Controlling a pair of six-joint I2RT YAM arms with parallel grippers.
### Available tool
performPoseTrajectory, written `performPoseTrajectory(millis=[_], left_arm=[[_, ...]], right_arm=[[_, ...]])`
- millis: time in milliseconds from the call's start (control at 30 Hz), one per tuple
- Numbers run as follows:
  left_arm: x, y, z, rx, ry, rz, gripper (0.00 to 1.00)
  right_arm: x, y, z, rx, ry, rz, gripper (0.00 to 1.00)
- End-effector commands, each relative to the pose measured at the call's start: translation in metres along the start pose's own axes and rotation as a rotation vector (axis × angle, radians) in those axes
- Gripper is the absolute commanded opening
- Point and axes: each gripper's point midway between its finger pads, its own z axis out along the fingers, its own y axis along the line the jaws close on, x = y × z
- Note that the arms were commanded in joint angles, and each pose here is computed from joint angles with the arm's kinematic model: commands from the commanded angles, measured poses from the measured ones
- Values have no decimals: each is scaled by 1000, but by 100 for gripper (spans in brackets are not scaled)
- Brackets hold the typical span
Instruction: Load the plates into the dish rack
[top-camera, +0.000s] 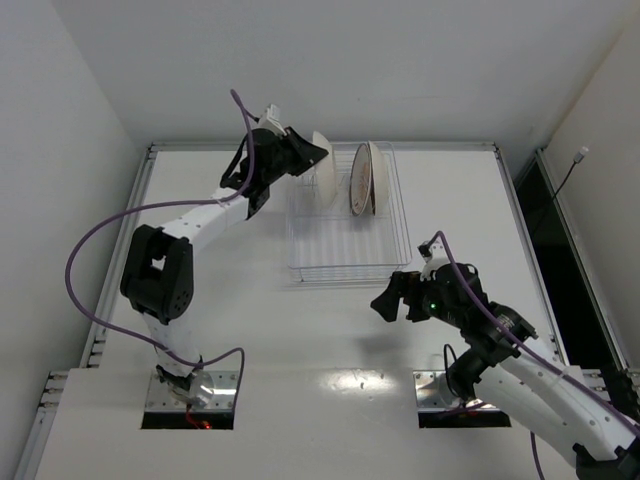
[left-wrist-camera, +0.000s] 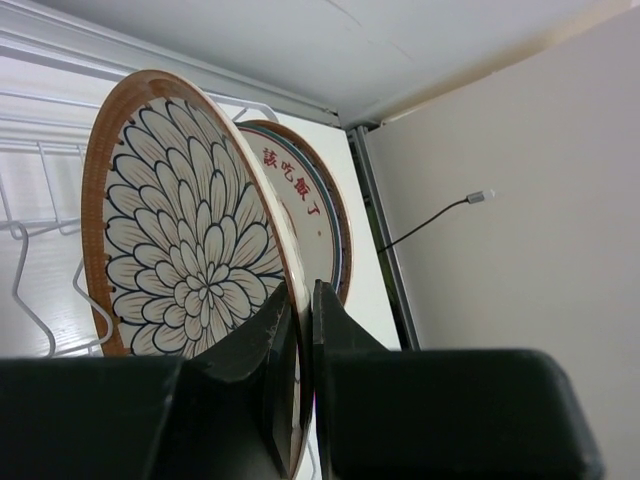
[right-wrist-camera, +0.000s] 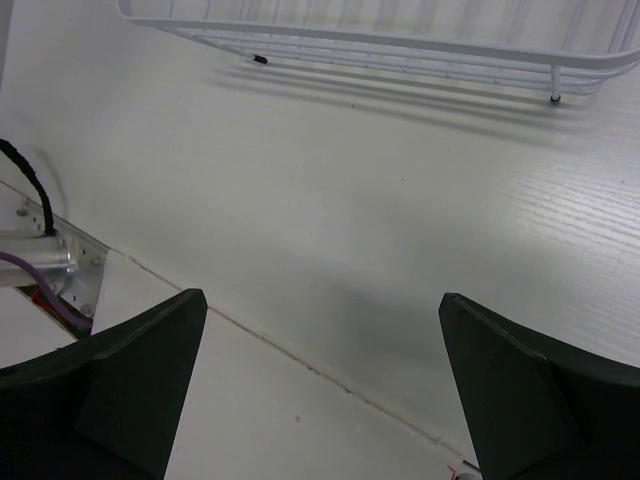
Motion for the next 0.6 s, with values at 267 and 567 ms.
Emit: performPoseTrajectory(millis=[267,567], left_arm=[[-22,-9,12,43,-42,80,0],[-13,-26,3,195,-58,-35,0]], right_arm=[[-12,8,0,-34,-39,-10,100],[-15,10,-1,-39,-47,-11,100]])
